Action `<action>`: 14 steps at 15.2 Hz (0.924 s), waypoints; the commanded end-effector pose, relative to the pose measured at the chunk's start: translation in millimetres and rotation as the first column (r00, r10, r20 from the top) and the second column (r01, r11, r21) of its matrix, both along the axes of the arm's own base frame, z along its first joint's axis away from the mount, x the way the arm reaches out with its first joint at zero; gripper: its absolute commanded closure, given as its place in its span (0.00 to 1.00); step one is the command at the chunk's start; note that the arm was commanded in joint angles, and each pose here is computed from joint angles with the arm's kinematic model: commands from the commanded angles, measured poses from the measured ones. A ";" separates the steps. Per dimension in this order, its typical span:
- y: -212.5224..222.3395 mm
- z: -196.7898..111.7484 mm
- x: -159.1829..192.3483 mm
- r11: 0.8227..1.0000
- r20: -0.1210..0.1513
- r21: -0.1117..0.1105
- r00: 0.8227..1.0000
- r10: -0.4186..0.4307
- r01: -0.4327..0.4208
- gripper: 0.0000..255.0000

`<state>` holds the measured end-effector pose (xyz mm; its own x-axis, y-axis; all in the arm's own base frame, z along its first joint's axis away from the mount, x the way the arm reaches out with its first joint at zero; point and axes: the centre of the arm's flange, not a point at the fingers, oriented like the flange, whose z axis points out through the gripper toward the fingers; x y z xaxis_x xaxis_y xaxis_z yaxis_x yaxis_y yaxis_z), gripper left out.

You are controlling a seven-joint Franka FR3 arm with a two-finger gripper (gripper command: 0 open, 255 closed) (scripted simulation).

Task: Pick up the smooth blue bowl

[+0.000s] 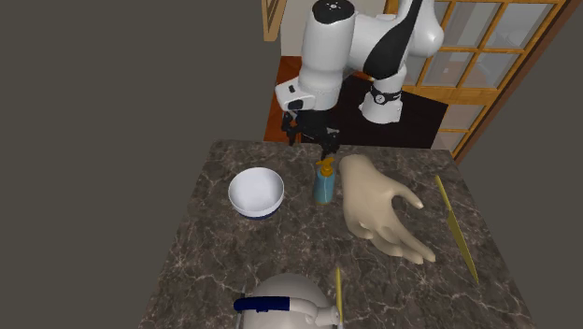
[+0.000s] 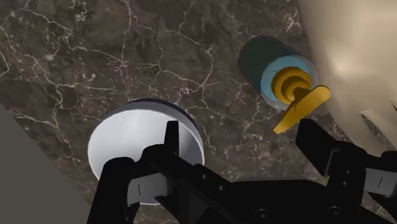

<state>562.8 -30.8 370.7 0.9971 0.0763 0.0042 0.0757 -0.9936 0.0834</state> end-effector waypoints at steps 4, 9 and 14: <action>-10.7 -45.0 47.7 1.000 0.003 0.001 1.000 -0.008 0.008 0.00; -21.2 -88.5 96.0 1.000 0.005 0.002 1.000 -0.015 0.015 0.00; -22.8 -116.4 103.6 1.000 0.006 0.002 1.000 -0.016 0.016 0.00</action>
